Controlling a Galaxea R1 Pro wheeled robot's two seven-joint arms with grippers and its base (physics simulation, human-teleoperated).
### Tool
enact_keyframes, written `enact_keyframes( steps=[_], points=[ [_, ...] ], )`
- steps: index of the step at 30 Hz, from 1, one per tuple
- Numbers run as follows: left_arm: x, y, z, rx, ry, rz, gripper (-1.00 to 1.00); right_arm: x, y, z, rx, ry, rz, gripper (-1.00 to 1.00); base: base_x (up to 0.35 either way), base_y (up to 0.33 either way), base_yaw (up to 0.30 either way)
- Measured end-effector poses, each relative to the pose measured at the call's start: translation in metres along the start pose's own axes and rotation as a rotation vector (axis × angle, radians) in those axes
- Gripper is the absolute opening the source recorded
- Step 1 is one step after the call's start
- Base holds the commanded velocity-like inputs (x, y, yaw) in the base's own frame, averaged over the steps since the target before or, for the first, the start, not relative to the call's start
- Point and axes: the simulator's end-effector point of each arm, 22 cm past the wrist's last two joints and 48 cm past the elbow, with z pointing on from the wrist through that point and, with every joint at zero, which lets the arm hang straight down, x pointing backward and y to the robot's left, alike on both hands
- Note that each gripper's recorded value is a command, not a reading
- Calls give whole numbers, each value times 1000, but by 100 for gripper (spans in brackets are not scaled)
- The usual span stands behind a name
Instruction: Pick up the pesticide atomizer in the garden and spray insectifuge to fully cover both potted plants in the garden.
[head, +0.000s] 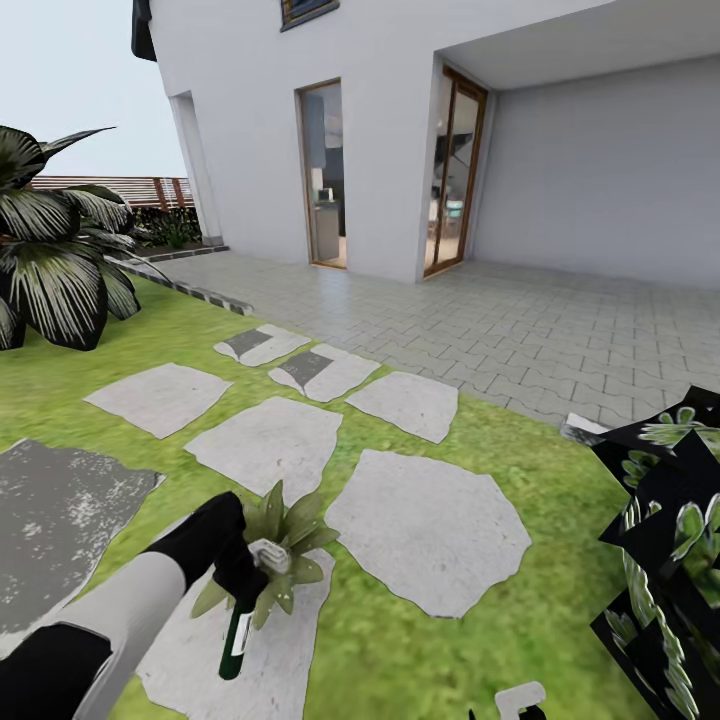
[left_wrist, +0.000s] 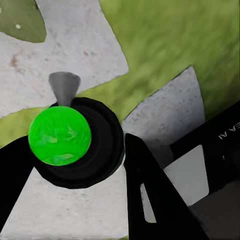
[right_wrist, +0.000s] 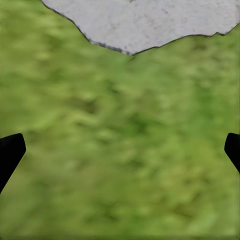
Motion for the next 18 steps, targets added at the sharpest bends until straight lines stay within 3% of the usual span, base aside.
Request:
enact_keyframes(
  steps=[5,13,18],
  points=[
    [27,10,15,5,36,-27,-100,0,0,0,0,0,0,100,0,0,0],
    [11,-23,23,40,27,11,-100,0,0,0,0,0,0,100,0,0,0],
    [12,-13,23,0,28,12,-100,0,0,0,0,0,0,100,0,0,0]
  ],
)
